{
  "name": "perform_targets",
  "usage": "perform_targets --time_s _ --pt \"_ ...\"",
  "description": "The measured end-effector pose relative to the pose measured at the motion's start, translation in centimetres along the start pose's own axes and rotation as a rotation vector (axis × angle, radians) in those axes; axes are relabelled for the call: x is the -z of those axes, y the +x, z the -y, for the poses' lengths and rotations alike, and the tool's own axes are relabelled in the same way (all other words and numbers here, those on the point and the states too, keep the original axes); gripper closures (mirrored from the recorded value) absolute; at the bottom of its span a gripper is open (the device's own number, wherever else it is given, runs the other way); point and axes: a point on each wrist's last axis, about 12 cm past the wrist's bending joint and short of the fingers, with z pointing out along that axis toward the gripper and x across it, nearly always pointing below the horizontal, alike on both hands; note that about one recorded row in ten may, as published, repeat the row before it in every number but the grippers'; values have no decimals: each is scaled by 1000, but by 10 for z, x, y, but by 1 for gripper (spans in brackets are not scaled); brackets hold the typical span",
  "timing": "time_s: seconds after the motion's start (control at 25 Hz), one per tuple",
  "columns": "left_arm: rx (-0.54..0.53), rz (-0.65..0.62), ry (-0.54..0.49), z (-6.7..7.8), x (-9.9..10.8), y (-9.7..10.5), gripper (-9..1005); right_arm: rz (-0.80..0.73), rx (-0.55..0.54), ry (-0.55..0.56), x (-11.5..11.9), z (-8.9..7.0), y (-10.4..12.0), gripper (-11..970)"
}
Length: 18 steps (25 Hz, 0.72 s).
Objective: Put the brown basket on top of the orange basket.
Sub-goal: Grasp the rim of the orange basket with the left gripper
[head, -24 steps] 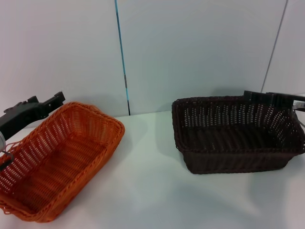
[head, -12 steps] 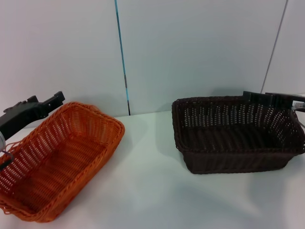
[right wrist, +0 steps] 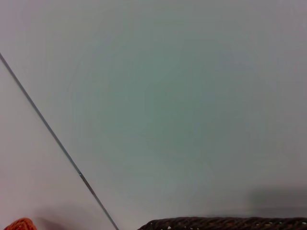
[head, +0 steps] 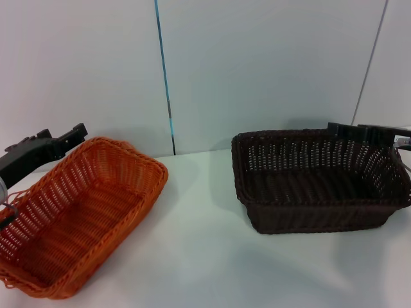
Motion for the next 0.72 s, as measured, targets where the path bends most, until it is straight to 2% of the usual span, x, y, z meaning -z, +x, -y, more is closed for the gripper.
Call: perform_targets --time_s 0.72 --pt "-7 10 -8 0 1 1 126 -7 -9 -9 -3 1 0 115"
